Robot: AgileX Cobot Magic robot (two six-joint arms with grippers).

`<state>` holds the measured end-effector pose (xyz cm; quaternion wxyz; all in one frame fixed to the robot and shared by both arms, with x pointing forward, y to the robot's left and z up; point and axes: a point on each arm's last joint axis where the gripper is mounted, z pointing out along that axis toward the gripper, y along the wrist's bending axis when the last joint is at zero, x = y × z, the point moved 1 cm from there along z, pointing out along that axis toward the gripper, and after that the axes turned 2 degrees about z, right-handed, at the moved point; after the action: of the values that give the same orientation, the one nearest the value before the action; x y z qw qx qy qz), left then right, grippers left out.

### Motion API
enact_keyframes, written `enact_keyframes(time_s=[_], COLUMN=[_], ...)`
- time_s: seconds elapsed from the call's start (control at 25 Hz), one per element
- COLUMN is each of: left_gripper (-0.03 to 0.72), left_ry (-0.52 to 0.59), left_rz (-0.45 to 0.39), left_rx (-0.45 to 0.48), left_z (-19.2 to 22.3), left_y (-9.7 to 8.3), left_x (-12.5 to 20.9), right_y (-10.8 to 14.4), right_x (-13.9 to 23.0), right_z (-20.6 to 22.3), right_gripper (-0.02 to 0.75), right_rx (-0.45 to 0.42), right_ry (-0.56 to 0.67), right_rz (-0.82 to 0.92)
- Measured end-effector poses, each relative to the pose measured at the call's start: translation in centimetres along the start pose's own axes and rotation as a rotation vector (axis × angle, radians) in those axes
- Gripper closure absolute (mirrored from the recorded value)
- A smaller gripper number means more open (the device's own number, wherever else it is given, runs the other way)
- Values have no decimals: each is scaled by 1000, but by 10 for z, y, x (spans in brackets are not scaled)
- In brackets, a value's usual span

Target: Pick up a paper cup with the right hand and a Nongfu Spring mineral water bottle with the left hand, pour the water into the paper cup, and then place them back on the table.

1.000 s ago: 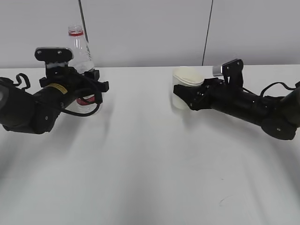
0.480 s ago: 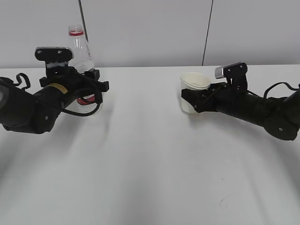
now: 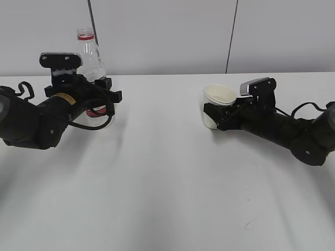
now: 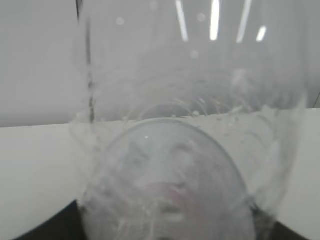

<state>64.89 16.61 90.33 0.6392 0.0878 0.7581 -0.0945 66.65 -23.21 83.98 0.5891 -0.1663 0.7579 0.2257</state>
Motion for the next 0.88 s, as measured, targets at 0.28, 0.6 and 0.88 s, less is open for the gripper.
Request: enact_keyframes(time_s=[0.28, 0.6, 0.88], left_gripper=[375, 375, 375], left_ry=[0, 0, 0], left_rz=[1, 1, 1], left_rx=[1, 1, 1], left_z=[0, 0, 0], left_y=[0, 0, 0], left_x=[0, 0, 0], right_y=[0, 0, 1], right_x=[2, 2, 3], right_z=[0, 0, 0], right_gripper=[181, 87, 87], right_rx=[-1, -1, -2], right_ry=[-13, -12, -11], right_rz=[3, 4, 6])
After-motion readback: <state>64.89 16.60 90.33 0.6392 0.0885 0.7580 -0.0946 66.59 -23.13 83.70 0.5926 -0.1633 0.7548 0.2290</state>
